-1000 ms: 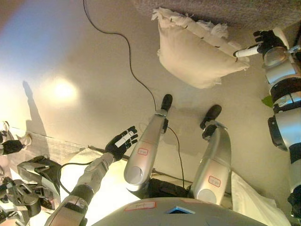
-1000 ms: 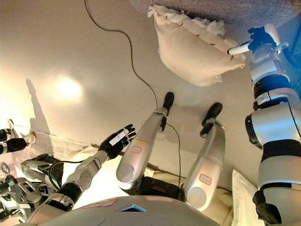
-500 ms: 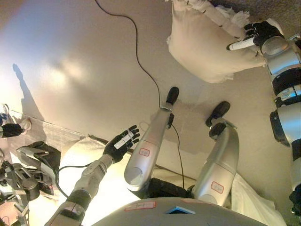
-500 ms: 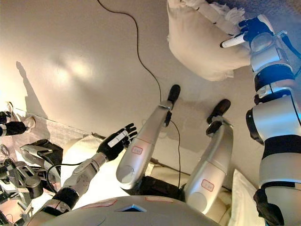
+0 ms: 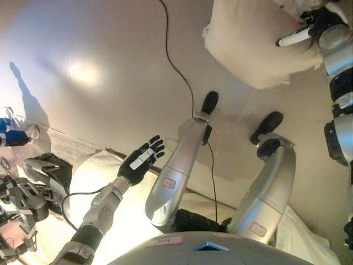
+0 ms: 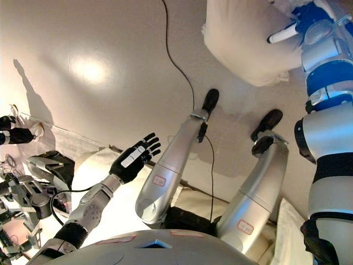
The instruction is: Pick up the pillow and put it on the sofa.
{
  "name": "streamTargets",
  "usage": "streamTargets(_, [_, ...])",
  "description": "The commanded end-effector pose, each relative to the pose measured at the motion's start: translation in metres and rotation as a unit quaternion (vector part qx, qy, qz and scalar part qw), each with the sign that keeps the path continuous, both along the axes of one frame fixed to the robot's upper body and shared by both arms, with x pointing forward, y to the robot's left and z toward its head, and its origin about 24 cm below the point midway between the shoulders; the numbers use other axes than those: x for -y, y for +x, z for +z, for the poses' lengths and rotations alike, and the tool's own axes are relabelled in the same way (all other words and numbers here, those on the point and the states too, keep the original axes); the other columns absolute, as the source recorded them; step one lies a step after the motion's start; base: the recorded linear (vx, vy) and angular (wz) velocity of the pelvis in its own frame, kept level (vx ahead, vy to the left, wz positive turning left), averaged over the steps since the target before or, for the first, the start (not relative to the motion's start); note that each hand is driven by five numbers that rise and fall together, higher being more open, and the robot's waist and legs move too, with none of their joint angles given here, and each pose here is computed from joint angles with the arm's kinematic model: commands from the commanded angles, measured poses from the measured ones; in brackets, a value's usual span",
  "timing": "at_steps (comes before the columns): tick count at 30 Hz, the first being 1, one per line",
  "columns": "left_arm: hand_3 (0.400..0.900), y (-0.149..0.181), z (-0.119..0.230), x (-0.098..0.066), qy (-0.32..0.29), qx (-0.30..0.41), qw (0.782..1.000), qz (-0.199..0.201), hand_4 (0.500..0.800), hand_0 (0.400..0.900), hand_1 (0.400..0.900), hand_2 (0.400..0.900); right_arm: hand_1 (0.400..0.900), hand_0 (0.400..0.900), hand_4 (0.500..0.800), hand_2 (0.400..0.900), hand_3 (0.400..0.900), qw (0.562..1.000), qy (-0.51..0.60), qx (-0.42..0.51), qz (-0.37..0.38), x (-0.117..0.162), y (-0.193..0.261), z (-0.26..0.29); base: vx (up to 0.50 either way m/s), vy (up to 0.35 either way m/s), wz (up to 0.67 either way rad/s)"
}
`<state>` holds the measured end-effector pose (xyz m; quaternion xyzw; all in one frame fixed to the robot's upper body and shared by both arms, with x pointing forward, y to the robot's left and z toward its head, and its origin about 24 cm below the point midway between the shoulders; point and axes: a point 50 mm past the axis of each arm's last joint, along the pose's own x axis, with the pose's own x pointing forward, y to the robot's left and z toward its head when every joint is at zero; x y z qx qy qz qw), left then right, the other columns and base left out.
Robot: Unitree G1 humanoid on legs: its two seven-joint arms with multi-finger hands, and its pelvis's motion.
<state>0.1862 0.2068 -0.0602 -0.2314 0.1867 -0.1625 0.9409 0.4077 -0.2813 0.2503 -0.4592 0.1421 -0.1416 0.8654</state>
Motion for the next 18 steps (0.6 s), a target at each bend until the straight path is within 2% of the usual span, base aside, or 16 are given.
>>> streamTargets(1, [0.900,-0.009,0.010,-0.018,-0.016,0.037,0.999,0.034,0.800,0.900,0.900,0.900,0.900,0.900,0.800,0.900,0.900,0.998,-0.060,0.016,0.020,-0.005,0.000,0.020,-0.056,0.028,0.03])
streamTargets(8, [0.900,0.004,0.039,-0.011,-0.045,0.104,0.994,-0.001,0.800,0.900,0.900,0.900,0.900,0.900,0.800,0.900,0.900,0.994,-0.098,0.028,0.037,-0.011,0.000,0.035,-0.039,0.018,0.02])
streamTargets(9, [0.900,0.006,0.043,-0.010,-0.047,0.109,0.993,-0.001,0.800,0.900,0.900,0.900,0.633,0.633,0.640,0.633,0.633,0.994,-0.097,0.028,0.041,-0.012,0.000,0.038,0.000,0.000,0.00])
streamTargets(10, [0.900,0.007,0.046,-0.009,-0.048,0.114,0.992,-0.001,0.800,0.900,0.900,0.900,0.406,0.406,0.504,0.406,0.406,0.994,-0.094,0.033,0.046,-0.013,0.000,0.040,0.000,0.000,0.00])
streamTargets(18, [0.900,0.009,0.055,-0.007,-0.033,0.132,0.991,-0.001,0.800,0.900,0.900,0.900,0.400,0.400,0.500,0.400,0.400,0.990,-0.113,0.088,0.014,-0.002,-0.006,0.058,-0.008,-0.007,0.01])
